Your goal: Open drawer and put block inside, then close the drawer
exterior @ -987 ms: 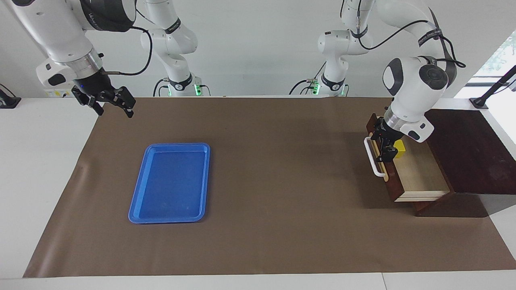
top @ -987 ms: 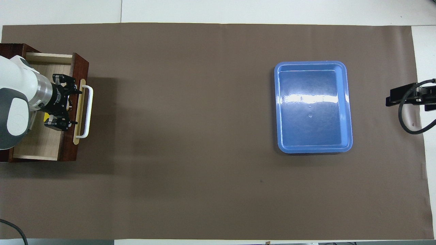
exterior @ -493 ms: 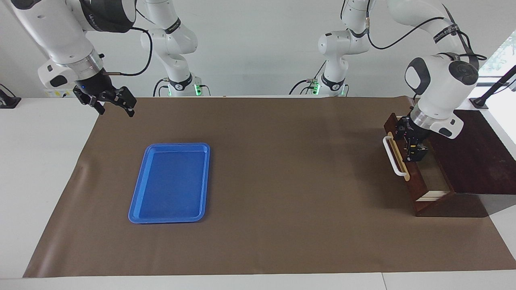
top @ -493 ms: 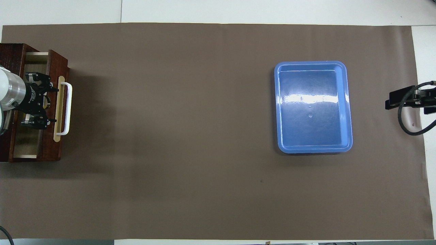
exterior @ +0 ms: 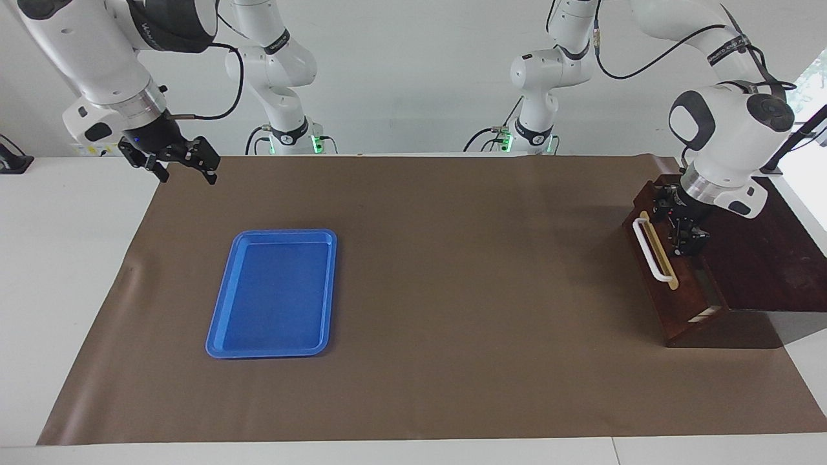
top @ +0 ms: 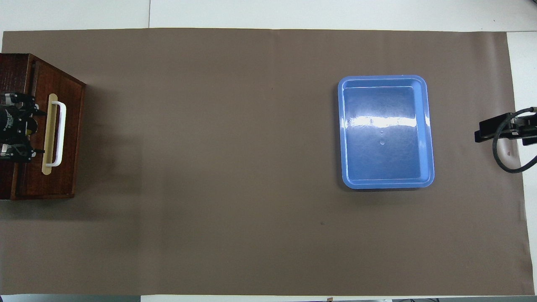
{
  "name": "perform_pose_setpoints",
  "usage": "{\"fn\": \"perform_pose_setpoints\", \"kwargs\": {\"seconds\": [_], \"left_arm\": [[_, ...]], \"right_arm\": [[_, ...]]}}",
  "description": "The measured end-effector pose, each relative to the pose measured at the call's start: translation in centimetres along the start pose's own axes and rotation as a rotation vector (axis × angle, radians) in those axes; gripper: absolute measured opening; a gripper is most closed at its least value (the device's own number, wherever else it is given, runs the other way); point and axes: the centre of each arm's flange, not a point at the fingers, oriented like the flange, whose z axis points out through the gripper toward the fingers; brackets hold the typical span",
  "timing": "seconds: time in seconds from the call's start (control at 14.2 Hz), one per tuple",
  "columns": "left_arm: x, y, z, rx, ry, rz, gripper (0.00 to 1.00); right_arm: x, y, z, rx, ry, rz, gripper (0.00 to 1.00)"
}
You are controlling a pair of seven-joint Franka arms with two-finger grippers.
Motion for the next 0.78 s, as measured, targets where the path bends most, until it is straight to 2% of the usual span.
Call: {"fn": "perform_pose_setpoints", "kwargs": {"seconds": [0.42,0.63,0.78], "left_arm": [[0.8,-0.1,0.0,-0.003,-0.001,0.01,1.0],[0.5,-0.2,-0.4,0.026,0.013,0.1,1.0],[-0.2,-0.5,-2.5,0.042,0.012,0.23,1.0]], "right_arm": [[0.0,0.0,0.0,0.0,-0.001,0.0,1.0],[0.0,0.0,-0.1,0.0,0.0,0.0,1.0],[0.0,0.0,-0.1,0.0,0.0,-0.001,1.0]]}}
